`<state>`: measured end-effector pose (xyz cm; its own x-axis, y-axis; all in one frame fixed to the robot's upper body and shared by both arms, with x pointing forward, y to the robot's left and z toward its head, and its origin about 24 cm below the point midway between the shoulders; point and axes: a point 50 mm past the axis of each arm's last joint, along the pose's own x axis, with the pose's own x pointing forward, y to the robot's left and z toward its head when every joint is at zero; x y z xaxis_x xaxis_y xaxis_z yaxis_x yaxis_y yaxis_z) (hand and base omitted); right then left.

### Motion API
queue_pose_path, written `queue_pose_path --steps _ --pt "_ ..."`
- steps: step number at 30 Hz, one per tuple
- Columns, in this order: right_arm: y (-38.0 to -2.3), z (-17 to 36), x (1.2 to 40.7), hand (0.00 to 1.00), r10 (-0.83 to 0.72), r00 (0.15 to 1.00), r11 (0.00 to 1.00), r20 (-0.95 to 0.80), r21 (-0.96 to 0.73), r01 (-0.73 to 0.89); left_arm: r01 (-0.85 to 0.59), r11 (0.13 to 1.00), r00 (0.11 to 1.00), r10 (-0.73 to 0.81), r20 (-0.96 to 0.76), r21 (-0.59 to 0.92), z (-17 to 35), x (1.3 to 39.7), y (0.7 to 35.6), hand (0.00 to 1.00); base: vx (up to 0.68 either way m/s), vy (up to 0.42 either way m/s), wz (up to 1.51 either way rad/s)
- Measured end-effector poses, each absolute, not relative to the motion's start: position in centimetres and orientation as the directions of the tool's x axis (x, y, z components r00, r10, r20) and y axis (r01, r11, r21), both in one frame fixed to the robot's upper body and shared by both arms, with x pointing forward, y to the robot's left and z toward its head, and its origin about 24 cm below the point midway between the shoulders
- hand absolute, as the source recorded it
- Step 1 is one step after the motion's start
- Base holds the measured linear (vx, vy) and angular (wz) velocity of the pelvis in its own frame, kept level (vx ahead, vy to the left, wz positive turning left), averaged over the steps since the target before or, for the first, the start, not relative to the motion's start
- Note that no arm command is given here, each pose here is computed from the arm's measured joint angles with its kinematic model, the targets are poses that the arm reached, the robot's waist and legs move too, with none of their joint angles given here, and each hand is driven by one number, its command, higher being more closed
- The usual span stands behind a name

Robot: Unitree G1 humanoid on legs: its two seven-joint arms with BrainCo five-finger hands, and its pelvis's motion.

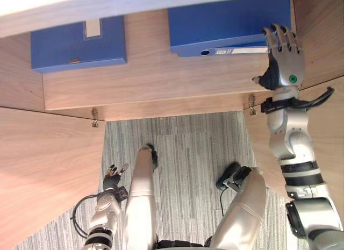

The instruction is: Walk over to the cabinet, pick up the folder, carry it to the office cabinet, place the folder inside the office cabinet, then close the office cabinet door

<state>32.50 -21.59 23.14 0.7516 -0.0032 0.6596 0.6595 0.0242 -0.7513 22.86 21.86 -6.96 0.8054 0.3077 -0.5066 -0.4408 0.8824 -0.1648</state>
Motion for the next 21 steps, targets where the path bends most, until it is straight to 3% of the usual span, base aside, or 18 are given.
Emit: queue_pose_path --steps 7,14,21 --pt "-21.6 20.8 32.5 0.00 0.034 0.796 0.020 0.604 -0.797 0.604 -0.461 0.876 0.792 0.331 -0.513 -0.145 -7.5 22.4 22.2 0.00 0.00 0.000 0.00" --pt "-19.3 15.3 33.0 0.00 0.189 0.888 -0.008 0.419 -0.904 0.428 -0.495 0.866 0.691 0.346 -0.635 -0.068 -10.3 20.1 22.2 0.00 0.00 0.003 0.01" --pt "-18.6 13.6 33.1 0.00 0.238 0.897 -0.014 0.371 -0.923 0.385 -0.495 0.869 0.662 0.365 -0.654 -0.016 -11.0 19.5 22.1 0.00 0.00 0.003 0.01"
